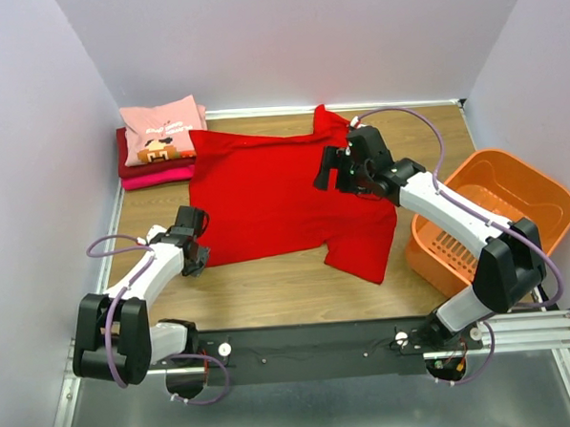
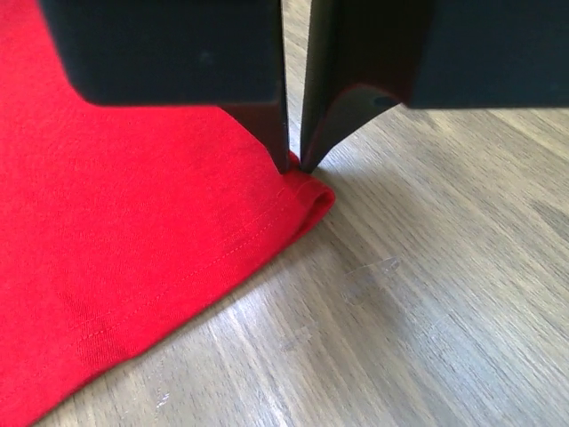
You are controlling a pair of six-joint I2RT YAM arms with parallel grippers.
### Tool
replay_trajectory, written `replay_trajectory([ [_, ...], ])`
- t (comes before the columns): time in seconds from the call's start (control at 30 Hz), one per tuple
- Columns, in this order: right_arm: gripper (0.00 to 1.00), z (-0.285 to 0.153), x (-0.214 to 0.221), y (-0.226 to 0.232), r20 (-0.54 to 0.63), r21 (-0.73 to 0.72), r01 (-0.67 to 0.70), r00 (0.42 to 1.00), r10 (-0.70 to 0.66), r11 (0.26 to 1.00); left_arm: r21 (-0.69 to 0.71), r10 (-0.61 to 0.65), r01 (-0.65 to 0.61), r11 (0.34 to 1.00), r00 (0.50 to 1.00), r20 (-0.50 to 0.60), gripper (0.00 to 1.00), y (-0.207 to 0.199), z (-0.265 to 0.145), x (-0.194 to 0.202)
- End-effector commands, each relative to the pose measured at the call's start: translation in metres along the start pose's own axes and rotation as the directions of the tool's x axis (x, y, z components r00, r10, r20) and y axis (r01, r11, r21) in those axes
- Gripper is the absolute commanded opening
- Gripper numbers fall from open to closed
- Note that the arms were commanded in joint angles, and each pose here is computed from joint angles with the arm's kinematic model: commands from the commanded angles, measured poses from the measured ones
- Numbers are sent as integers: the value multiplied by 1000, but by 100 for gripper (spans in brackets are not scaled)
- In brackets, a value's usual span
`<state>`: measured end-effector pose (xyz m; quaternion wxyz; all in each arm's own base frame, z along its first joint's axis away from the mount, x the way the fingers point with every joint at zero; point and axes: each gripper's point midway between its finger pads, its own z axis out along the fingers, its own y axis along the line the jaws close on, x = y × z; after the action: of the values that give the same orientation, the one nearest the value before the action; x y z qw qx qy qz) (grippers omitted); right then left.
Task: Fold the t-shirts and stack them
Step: Fold the tshirt
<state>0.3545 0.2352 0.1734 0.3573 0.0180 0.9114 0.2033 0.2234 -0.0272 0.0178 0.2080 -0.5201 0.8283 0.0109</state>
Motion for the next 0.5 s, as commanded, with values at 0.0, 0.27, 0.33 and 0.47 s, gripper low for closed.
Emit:
replay_trajectory([
  [0.0,100,-8,-3,-2,22,11,1,1000,-1,1000,-4,-18,18,1000,1000,10,12,3,2,1],
  [0.27,100,-6,2,-6,11,19,12,1000,-12,1000,38,-56,53,998,996,65,0,-1,-9,-12],
  [0.33,100,-7,3,-5,8,15,12,1000,-12,1000,42,-64,61,997,994,87,0,-2,-14,-17],
  [0.47,100,-7,3,-4,7,11,10,1000,-10,1000,59,-109,100,993,980,166,0,-4,-28,-37],
])
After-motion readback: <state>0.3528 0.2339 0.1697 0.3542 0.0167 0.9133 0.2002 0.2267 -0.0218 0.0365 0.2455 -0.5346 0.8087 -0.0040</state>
